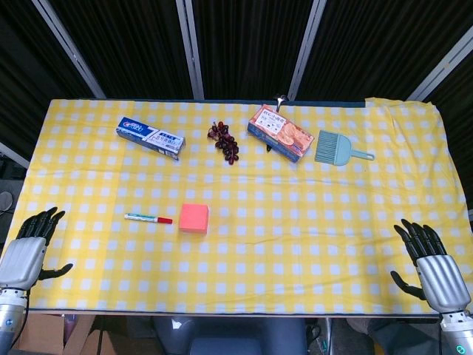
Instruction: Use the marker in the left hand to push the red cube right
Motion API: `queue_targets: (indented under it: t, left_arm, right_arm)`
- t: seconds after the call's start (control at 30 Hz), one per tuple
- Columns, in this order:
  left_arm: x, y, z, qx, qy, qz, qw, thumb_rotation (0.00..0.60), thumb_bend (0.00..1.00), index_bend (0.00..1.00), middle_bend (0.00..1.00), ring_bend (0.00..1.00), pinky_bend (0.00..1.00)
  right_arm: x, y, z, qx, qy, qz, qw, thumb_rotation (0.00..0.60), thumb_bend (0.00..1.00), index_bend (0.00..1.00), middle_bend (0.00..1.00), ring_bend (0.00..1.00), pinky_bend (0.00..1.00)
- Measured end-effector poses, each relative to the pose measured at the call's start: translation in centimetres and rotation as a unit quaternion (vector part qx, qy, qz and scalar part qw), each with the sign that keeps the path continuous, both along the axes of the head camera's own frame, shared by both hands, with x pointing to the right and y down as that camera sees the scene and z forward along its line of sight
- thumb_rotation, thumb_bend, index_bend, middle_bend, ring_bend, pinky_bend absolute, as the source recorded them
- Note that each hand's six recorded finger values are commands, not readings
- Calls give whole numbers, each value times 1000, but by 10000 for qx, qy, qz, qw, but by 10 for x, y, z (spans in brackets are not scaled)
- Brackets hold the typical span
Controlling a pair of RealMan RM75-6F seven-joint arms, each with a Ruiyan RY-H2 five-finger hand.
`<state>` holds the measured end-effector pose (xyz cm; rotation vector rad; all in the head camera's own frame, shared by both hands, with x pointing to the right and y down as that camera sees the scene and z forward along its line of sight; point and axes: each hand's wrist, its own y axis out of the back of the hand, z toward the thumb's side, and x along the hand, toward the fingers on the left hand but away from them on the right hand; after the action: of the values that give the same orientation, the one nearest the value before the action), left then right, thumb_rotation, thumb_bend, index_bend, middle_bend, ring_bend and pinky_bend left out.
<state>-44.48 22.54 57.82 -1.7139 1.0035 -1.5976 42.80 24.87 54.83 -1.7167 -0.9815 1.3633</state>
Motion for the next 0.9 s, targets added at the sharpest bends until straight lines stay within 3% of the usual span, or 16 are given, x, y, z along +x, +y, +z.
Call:
queue_targets:
  t: [0.53,0.7,0.9]
  left_arm:
    - [1,0,4,-135,-14,34,9999,600,104,8,0,0,0]
    - [7,-11,12,-230,-48,178,9996,600,105,138,0,0,0]
    - [22,-41,29,-272,-172,462,9984,600,167,354,33,0,0]
  right_arm:
    - [0,1,0,-27,-20,29,10000,600,342,0,0,0,45]
    - [1,1,-1,-10,-21,49,10000,600,341,0,0,0,45]
    - [2,1,-2,2,-55,42,10000,600,341,0,0,0,45]
